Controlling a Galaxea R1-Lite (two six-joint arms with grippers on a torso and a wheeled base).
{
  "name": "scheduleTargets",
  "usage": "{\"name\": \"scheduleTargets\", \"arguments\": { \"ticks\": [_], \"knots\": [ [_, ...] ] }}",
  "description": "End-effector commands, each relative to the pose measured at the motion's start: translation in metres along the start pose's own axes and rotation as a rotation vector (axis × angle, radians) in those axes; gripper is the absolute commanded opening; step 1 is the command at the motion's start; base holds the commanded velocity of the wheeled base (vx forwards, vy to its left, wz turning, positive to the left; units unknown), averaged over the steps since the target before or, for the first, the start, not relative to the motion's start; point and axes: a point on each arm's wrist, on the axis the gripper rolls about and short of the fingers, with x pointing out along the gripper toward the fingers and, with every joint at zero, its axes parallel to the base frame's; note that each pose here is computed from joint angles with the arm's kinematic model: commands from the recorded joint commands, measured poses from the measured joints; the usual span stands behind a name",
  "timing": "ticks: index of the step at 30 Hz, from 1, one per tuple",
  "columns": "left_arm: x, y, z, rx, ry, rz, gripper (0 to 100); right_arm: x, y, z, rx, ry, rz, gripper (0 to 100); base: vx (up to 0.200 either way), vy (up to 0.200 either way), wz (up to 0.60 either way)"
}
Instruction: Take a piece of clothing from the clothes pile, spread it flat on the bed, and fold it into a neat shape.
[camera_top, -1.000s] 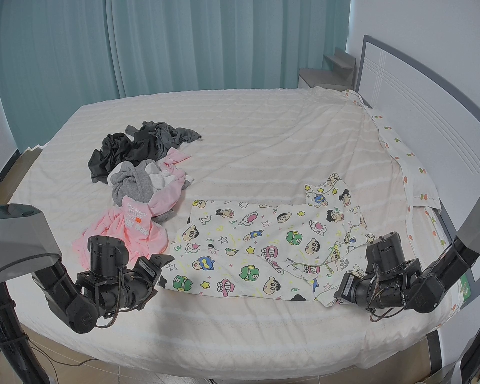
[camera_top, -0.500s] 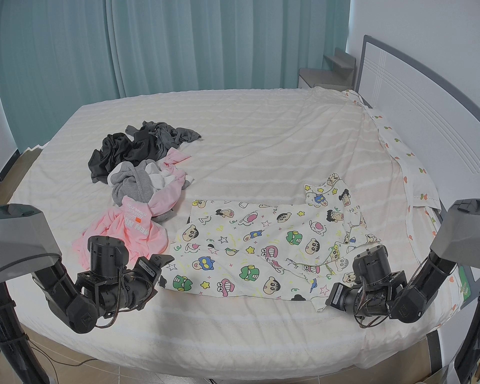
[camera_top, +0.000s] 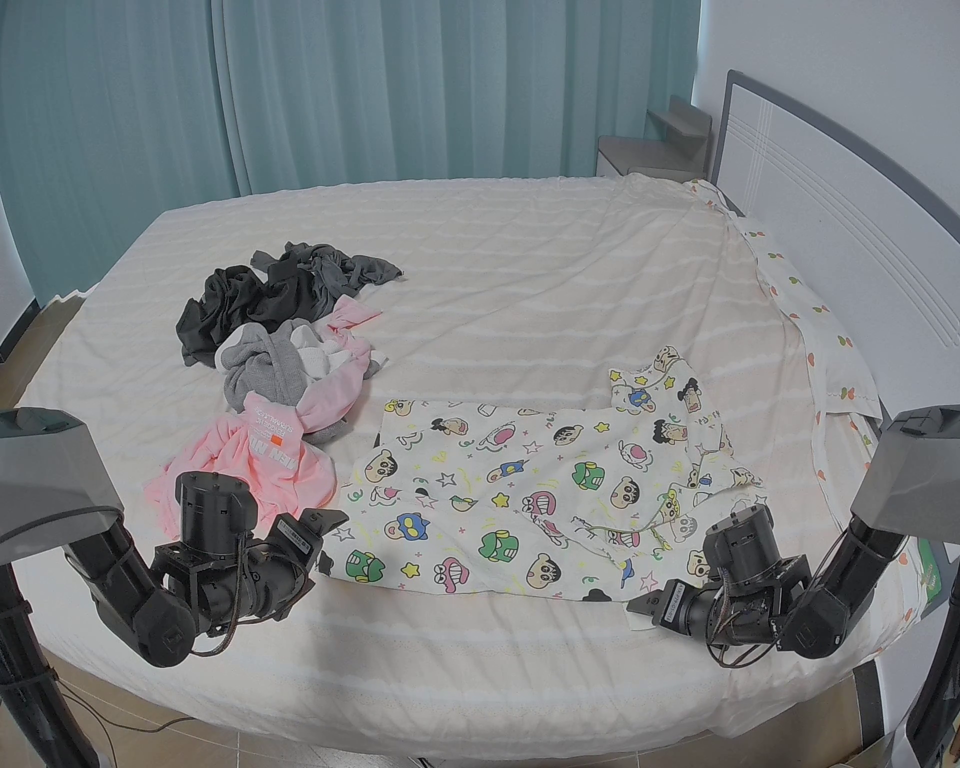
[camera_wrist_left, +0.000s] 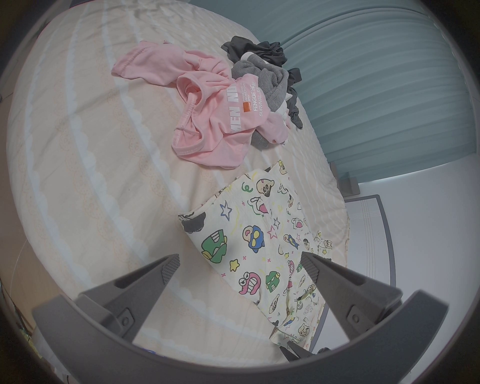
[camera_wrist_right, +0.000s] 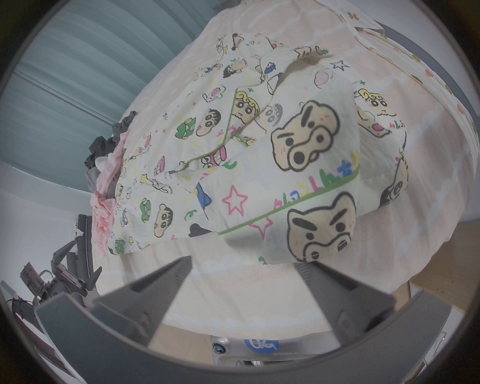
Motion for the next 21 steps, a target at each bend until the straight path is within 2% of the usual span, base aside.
{"name": "scheduleTargets", "arguments": {
  "ticks": [1, 13, 15, 19, 21],
  "knots": [
    [0.0, 0.0, 0.0, -0.002, 0.001, 0.001, 100, -0.013, -0.009, -0.01, 0.027, -0.021, 0.017, 100, 0.0, 0.0, 0.0],
    [0.0, 0.0, 0.0, -0.003, -0.001, 0.0, 100, 0.005, -0.048, -0.031, 0.13, -0.172, -0.009, 100, 0.0, 0.0, 0.0],
    [0.0, 0.0, 0.0, -0.002, 0.0, -0.001, 100, 0.007, -0.051, -0.035, 0.131, -0.191, 0.008, 100, 0.0, 0.0, 0.0],
    [0.0, 0.0, 0.0, -0.003, -0.001, 0.0, 100, 0.007, -0.053, -0.034, 0.14, -0.222, -0.008, 100, 0.0, 0.0, 0.0],
    [0.0, 0.0, 0.0, -0.003, -0.001, 0.0, 100, 0.003, -0.048, -0.029, 0.162, -0.267, 0.006, 100, 0.0, 0.0, 0.0]
  ]
}}
